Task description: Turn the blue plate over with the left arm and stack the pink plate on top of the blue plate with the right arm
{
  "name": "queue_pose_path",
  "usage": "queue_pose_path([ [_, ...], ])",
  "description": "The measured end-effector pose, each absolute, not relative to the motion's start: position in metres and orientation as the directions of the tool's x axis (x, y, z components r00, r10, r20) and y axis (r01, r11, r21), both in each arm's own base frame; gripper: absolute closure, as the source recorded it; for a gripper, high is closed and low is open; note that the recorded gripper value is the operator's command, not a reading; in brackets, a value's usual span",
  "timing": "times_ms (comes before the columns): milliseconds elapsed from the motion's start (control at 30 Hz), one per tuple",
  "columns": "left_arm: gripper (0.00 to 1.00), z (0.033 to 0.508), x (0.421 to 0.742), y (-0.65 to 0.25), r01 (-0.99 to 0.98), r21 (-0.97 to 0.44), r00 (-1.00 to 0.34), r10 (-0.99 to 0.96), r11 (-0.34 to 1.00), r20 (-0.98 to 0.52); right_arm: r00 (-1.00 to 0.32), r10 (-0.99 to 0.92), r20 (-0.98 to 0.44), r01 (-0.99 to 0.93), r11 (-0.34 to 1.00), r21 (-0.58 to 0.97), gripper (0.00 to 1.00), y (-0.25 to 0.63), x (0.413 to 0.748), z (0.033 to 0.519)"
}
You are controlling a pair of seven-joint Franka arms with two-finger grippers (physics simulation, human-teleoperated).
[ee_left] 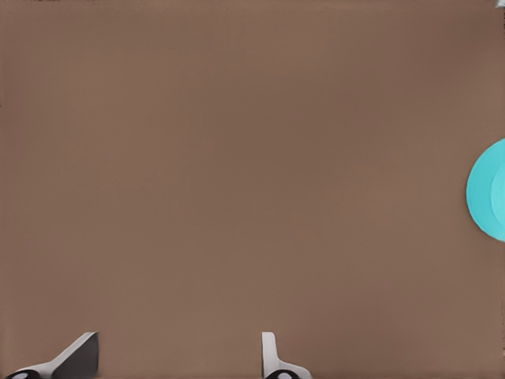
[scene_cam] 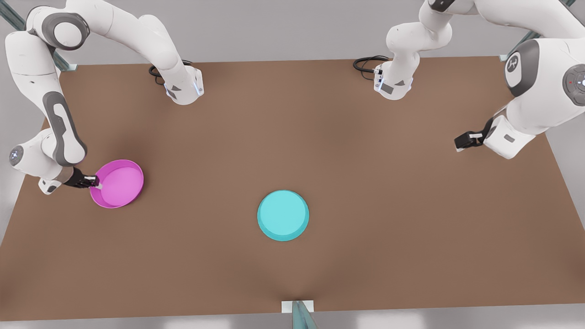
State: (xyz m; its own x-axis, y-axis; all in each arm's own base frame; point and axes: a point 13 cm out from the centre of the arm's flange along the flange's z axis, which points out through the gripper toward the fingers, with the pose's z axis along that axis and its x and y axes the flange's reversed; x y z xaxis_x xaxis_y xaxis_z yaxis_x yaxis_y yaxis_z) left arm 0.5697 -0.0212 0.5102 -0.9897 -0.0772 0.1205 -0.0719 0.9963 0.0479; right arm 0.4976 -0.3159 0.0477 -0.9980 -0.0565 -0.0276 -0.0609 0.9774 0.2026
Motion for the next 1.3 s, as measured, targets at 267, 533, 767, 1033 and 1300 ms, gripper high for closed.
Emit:
queue_pose_path([
  [267,0.00,0.530,0.568,-0.011,-0.070,0.049,-0.991,-0.075,0.996,0.109,-0.969,-0.205,-0.134,-0.235,0.936,0.264,0.79,-0.220,0.565,0.108],
  [533,0.00,0.515,0.550,0.022,-0.111,0.069,-0.968,-0.124,0.991,0.217,-0.894,-0.418,-0.159,-0.448,0.834,0.323,0.79,0.001,0.623,0.144],
  [767,0.00,0.508,0.541,0.026,-0.107,0.059,-0.957,-0.119,0.993,0.265,-0.906,-0.402,-0.134,-0.419,0.803,0.423,0.79,0.252,0.643,0.171],
  [1033,0.00,0.509,0.518,-0.005,-0.037,0.020,-0.954,-0.042,0.999,0.296,-0.977,-0.214,0.004,-0.191,0.882,0.431,0.79,0.359,0.627,0.152],
  [1300,0.00,0.502,0.517,0.009,-0.032,0.006,-0.948,-0.033,0.999,0.316,-0.997,-0.002,0.084,0.031,0.916,0.400,0.00,0.371,0.626,0.125],
])
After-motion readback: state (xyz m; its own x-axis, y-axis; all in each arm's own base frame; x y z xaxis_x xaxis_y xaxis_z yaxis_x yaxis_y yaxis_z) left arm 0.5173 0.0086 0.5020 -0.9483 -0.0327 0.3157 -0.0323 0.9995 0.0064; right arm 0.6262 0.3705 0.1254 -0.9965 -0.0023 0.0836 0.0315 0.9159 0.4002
